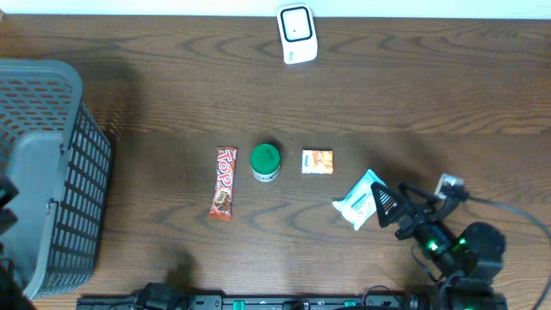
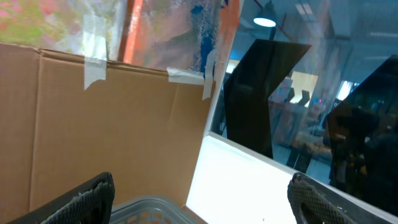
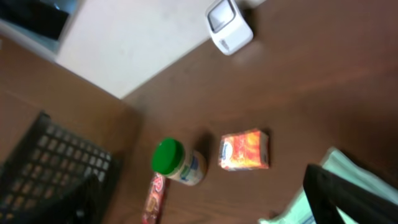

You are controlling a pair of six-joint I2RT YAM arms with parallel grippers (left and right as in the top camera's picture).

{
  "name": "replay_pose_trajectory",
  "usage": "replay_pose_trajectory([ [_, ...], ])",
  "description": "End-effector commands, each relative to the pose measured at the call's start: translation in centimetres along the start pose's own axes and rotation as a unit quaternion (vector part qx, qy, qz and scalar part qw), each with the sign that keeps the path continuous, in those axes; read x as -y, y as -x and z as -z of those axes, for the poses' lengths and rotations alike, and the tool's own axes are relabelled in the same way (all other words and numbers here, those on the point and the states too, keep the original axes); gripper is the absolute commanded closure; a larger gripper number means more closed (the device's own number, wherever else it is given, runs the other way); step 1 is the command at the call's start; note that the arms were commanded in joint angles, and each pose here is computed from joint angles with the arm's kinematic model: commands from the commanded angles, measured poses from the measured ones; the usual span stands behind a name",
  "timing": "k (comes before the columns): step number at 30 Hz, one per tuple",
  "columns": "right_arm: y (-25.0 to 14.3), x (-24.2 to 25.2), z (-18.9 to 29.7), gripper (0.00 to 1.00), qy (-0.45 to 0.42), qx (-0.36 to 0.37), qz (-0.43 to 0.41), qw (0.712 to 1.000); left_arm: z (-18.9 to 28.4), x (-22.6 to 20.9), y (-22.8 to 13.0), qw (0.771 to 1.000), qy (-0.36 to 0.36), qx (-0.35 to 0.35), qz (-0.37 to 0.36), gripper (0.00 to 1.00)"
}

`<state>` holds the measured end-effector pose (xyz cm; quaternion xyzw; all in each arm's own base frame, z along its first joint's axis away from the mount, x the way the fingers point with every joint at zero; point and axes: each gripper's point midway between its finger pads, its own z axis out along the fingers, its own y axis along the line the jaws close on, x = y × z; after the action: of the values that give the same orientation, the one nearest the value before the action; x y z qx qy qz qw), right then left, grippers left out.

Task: Scan the item barcode
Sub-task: 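Reach right gripper to green-lidded jar and grasp it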

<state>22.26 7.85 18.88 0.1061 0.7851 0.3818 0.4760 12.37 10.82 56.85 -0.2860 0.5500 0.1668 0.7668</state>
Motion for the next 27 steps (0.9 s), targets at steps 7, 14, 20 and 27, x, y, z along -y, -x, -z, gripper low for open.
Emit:
replay_pose_trajectory([
  [7,5.0,-6.5,-3.7,0.01,-0.122,-0.161,0.086,0.976,0.6,-0.9,0.0,1.0,0.004,0.005,0.005,0.11],
  [14,0.8,-14.2,-12.9,0.01,-0.148,-0.301,0.22,0.916,0.4,-0.4,-0.5,1.0,-0.004,0.002,0.002,0.1],
  [20,-7.3,-18.5,-18.4,0.01,-0.069,-0.403,0.226,0.884,0.4,-0.4,-0.4,1.0,-0.004,0.003,0.005,0.11],
  [27,-11.1,-16.4,-21.7,0.01,-0.146,-0.428,0.033,0.891,0.4,-0.3,-0.7,1.0,-0.004,0.001,0.01,0.11],
])
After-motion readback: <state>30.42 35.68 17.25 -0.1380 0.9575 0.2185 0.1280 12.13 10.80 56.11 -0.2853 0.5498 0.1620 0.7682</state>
